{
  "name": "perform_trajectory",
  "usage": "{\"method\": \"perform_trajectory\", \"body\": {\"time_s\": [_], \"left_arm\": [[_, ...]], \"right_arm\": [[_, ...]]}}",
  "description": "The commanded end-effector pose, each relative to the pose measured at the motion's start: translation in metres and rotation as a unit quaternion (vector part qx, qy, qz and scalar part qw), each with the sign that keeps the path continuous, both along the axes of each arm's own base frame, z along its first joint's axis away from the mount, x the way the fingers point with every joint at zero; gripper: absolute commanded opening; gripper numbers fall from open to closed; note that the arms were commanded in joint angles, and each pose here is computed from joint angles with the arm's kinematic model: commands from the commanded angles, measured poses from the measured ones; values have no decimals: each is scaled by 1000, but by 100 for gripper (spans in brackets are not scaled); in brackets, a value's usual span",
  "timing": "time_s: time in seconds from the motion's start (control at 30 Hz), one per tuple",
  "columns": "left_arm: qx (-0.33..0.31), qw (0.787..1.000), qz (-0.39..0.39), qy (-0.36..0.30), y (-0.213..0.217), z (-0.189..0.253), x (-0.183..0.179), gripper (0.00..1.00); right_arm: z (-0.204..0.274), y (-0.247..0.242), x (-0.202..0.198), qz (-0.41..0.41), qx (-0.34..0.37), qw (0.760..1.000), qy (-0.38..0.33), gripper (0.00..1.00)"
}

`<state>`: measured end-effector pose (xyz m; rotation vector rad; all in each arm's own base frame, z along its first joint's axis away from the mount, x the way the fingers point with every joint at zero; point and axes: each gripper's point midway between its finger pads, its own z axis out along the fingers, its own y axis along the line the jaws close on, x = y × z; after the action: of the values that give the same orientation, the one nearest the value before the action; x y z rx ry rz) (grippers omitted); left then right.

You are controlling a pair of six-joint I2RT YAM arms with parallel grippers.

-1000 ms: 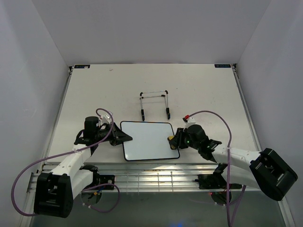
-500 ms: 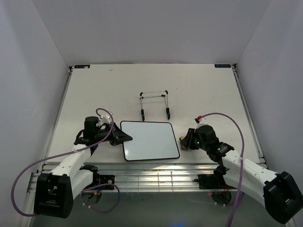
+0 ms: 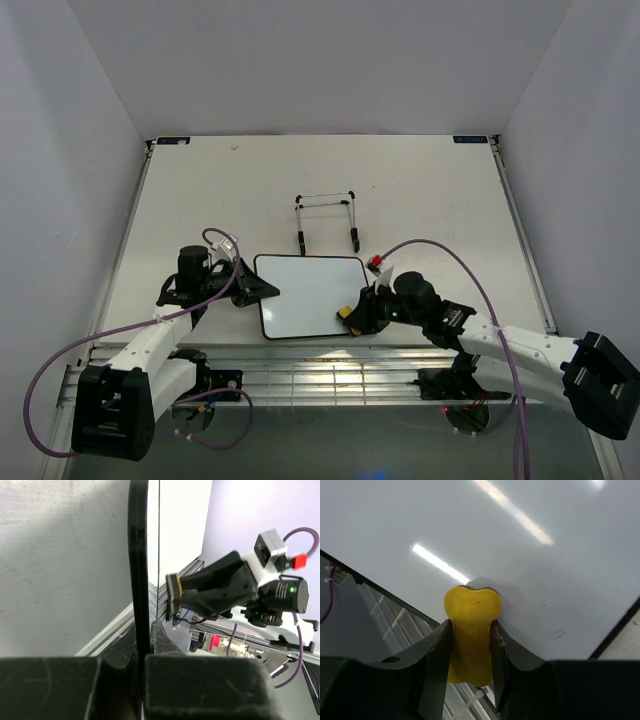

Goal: Erase the whiteboard

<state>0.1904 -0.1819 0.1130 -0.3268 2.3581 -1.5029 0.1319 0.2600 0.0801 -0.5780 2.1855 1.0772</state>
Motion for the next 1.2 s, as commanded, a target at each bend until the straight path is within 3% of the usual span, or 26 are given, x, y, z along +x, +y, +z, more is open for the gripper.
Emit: {"method": "perform_trajectory", "body": {"time_s": [0.0,0.27,0.6,1.0,1.17], "left_arm": [[13,999,7,-41,2,6,11,0],[14,999,1,-42,2,5,9,0],[13,999,-3,-42,1,5,9,0],[13,999,-6,-43,1,6,8,0],[14,999,-7,-42,1,5,8,0]], "right_arm": [[34,33,8,13,47,997,-59,28],[-27,3,33,-125,-45,991,-7,27],[-72,-36,25,-156,-79,983,55,27],[-87,-88,44,-242,-96,961,92,27],[-41,-90,76,-253,-62,965,41,28]]}}
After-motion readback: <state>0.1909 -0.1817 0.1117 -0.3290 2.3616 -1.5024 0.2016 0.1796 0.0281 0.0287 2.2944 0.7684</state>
